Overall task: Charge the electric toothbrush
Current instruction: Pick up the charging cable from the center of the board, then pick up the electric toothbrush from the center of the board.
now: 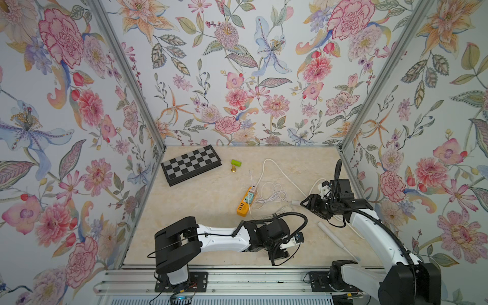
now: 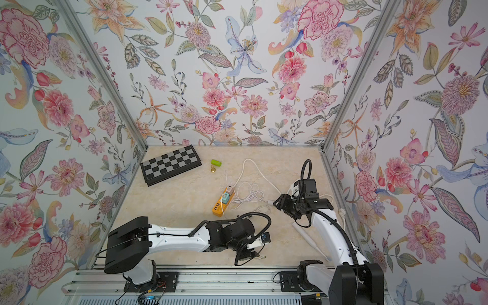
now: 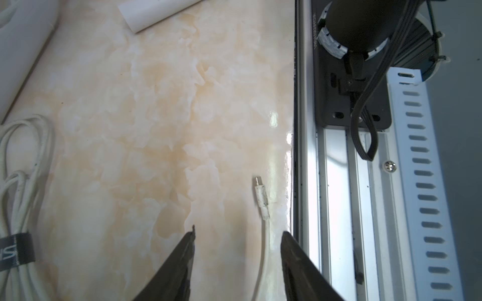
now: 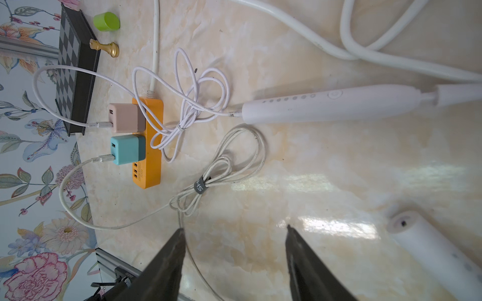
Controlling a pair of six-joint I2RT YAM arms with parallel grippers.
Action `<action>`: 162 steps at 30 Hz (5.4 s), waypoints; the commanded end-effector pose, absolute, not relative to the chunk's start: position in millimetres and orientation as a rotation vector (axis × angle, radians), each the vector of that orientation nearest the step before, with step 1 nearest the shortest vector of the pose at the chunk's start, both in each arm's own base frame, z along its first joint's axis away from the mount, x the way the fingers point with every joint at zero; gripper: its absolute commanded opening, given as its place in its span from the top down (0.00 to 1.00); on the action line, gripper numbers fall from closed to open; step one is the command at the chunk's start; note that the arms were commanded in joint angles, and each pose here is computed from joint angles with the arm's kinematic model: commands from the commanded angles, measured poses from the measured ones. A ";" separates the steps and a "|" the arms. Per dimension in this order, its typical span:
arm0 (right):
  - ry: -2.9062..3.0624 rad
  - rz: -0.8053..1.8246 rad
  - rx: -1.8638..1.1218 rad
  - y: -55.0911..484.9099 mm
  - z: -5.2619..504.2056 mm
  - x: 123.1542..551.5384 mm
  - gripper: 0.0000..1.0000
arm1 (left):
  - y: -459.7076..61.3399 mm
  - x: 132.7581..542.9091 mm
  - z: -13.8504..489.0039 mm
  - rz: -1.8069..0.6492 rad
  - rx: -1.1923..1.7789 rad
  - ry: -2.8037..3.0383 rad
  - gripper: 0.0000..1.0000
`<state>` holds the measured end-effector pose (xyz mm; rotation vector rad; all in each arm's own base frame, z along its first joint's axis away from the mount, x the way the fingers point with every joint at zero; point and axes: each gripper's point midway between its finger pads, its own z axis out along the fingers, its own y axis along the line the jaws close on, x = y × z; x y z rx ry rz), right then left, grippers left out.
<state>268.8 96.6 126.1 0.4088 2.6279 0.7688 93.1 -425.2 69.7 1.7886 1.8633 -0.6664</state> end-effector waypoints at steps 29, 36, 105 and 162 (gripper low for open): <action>2.608 0.759 0.457 78.7 122.3 258.9 0.37 | -408.9 89.6 -5.2 -0.351 2.045 1.975 0.67; 2.603 0.757 0.463 77.2 123.4 260.4 0.37 | -405.4 99.8 -7.1 -0.305 2.023 1.981 0.87; 1.942 1.491 -0.146 195.9 222.4 266.2 1.00 | -417.6 240.8 208.8 -0.980 1.096 1.715 0.62; 2.467 0.552 0.788 58.2 171.6 246.5 0.35 | -398.9 286.2 186.7 -0.777 1.023 1.847 1.00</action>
